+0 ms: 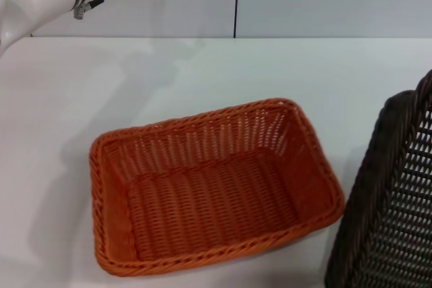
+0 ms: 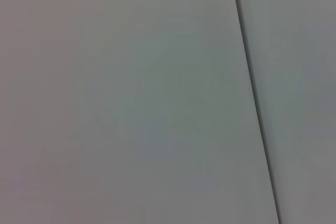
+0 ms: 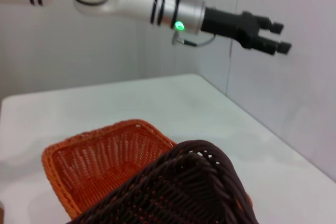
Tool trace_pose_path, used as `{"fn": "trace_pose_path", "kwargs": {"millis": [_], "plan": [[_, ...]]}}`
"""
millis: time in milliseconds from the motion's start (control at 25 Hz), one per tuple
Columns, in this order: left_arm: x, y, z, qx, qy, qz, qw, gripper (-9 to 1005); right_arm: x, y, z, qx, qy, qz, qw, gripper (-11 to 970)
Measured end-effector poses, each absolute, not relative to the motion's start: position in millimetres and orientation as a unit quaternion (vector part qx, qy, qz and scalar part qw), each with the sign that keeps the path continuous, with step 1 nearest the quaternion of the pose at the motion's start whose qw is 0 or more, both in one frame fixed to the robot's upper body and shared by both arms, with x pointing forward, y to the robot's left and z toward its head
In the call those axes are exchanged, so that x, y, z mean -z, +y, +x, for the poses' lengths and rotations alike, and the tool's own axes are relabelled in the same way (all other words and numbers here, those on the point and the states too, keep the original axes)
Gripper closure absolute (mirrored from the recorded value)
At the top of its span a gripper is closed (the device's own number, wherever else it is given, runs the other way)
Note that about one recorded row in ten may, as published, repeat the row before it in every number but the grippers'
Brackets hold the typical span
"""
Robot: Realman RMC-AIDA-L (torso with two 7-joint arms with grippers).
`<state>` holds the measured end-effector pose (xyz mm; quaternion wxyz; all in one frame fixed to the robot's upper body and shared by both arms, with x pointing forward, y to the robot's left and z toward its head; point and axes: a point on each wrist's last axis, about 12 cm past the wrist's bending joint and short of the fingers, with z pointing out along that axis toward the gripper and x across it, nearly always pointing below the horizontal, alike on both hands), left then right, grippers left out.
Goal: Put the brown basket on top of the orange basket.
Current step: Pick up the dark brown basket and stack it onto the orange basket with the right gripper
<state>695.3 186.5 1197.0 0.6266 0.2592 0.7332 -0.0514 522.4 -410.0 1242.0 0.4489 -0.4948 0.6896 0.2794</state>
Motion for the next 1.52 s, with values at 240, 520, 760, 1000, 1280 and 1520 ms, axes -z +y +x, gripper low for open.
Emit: {"fn": "trace_pose_path", "kwargs": {"millis": [240, 520, 760, 1000, 1280, 1520], "plan": [[-1196, 187, 695, 0.049, 0.734, 0.260, 0.625, 151, -1241, -404, 525, -0.312, 0.661, -0.500, 0.465, 792], [-1193, 189, 694, 0.048, 0.736, 0.260, 0.624, 151, -1245, -402, 524, -0.326, 0.638, -0.506, 0.480, 792], [-1191, 194, 693, 0.047, 0.738, 0.254, 0.623, 151, -1250, -398, 519, -0.356, 0.590, -0.506, 0.519, 793], [-1191, 195, 693, 0.046, 0.739, 0.253, 0.623, 151, -1248, -388, 517, -0.377, 0.555, -0.507, 0.541, 793], [-1188, 196, 693, 0.046, 0.742, 0.252, 0.619, 151, -1226, -368, 524, -0.401, 0.515, -0.496, 0.573, 792], [-1187, 196, 693, 0.042, 0.743, 0.257, 0.617, 152, -1206, -359, 529, -0.417, 0.499, -0.473, 0.594, 792]]}}
